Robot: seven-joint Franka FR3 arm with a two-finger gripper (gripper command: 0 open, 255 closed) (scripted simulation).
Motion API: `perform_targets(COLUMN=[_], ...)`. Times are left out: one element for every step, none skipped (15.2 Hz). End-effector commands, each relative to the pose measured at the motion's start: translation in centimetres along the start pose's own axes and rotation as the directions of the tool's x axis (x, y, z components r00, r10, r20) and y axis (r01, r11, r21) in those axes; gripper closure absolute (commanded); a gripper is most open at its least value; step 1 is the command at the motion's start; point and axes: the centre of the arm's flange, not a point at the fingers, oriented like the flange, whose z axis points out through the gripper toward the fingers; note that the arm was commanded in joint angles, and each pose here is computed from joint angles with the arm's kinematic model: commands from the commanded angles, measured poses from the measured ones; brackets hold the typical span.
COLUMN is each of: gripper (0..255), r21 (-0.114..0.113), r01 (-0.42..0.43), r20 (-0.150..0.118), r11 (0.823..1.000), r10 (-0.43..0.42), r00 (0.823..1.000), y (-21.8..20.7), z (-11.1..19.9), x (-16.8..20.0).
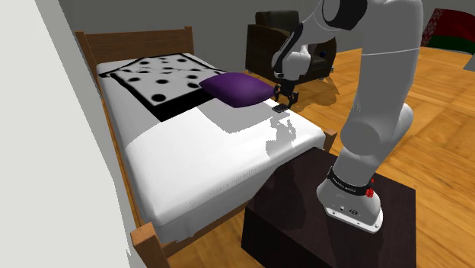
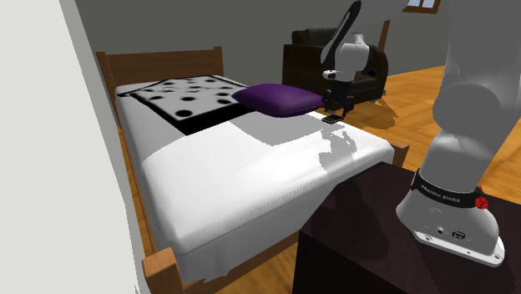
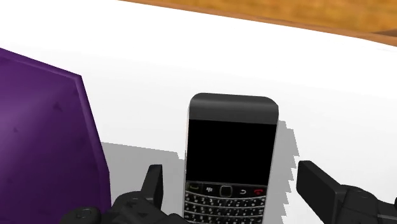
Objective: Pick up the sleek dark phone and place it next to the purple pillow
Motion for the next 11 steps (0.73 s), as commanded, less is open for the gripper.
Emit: perform_targets(gripper=[0,0,0,0,0,0,0,0,0,0,0], r21=[0.0,0.0,0.0,0.0,0.0,0.0,0.0,0.0,0.0,0.0,0.0], r01=[0.001,0.001,0.001,0.001,0.001,0.001,0.001,0.001,0.001,0.001,0.001], r20=[0.0,0.0,0.0,0.0,0.0,0.0,0.0,0.0,0.0,0.0,0.0], r11=[1.0,1.0,1.0,1.0,1.0,1.0,1.0,1.0,1.0,1.0,1.0], r10=[-0.001,-0.001,-0.001,-0.001,-0.001,-0.001,-0.001,-0.001,-0.001,-0.001,-0.001], r00=[1.0,1.0,1.0,1.0,1.0,1.0,1.0,1.0,1.0,1.0,1.0], y=[0.0,0.0,0.0,0.0,0.0,0.0,0.0,0.0,0.0,0.0,0.0], z=[-1.9,-3.3,-4.3,-4.3,-4.3,-4.3,-4.3,-4.3,-4.3,-4.3,-4.3], x=[0.1,0.1,0.1,0.1,0.1,0.1,0.1,0.1,0.1,0.1,0.1])
